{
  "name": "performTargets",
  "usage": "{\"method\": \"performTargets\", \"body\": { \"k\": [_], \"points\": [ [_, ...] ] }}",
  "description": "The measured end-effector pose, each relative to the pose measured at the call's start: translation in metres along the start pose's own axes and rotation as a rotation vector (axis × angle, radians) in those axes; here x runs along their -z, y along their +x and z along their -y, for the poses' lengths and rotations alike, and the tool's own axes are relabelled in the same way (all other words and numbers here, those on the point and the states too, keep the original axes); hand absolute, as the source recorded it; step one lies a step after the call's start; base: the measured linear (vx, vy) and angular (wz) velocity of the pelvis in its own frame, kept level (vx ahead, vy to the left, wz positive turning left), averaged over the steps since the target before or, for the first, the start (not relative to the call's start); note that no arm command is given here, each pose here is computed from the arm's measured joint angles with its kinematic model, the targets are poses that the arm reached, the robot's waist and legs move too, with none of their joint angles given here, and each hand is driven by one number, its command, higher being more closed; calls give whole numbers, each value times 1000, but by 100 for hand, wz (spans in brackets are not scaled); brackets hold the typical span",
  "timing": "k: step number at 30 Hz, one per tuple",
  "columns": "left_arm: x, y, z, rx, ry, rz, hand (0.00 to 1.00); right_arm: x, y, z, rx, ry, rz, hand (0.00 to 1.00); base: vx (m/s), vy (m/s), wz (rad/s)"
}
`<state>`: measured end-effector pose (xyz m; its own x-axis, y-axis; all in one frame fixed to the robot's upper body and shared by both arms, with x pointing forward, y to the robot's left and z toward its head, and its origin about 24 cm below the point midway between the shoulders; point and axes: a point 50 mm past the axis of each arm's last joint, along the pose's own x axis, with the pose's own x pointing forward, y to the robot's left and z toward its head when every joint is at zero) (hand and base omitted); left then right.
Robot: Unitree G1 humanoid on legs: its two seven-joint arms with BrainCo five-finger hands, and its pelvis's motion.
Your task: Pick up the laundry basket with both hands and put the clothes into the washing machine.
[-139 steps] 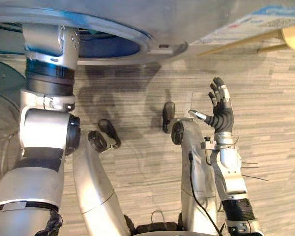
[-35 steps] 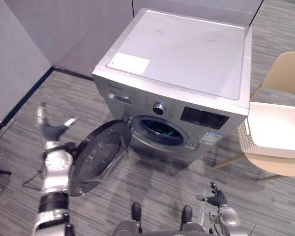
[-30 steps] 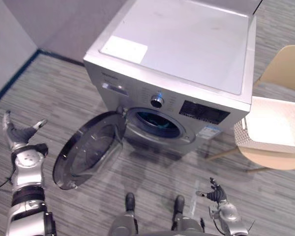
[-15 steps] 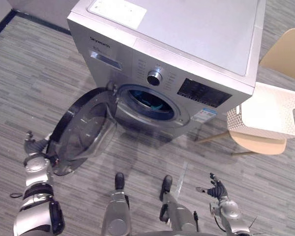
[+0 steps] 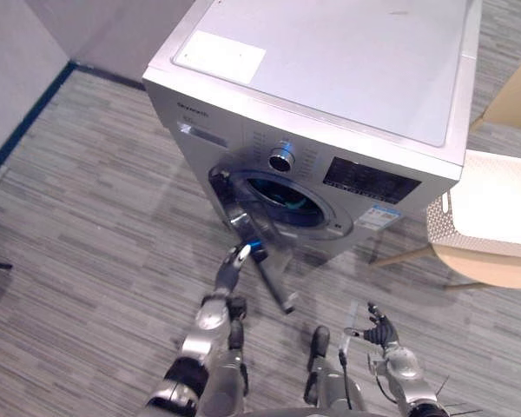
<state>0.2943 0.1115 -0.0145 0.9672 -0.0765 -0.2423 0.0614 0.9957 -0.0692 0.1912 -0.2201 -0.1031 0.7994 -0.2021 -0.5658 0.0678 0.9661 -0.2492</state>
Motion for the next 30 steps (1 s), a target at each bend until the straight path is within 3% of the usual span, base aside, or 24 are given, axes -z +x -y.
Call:
{"method": "performTargets", "body": {
  "k": [4,6,9,10,15,17,22,24,30],
  "points": [
    [-69,36,-32,-111,84,145,0,-15,7,20,40,-19,46,0,-95,12,-53],
    [-116,49,-79,-278,134,206,0,-32,13,38,88,-7,95,0,-89,-8,-76],
    [-146,46,-125,-426,160,225,0,-42,16,44,114,11,128,0,-60,-10,-57],
    [-157,44,-132,-445,159,253,0,-42,15,44,118,28,135,0,-28,-16,-27],
    [-156,47,-113,-403,142,281,0,-39,4,35,112,86,175,0,1,-15,0],
    [-140,41,-100,-358,136,303,0,-41,1,39,127,99,199,0,19,-14,15],
    [-41,3,-66,-275,11,162,0,-19,-9,37,146,137,151,0,50,-9,40],
    [9,-27,-63,-282,-38,38,0,-14,-11,23,142,128,126,0,46,-15,70],
    [100,-97,-70,-344,-82,-274,0,4,-11,8,93,24,35,0,61,28,124]
  ]
}}
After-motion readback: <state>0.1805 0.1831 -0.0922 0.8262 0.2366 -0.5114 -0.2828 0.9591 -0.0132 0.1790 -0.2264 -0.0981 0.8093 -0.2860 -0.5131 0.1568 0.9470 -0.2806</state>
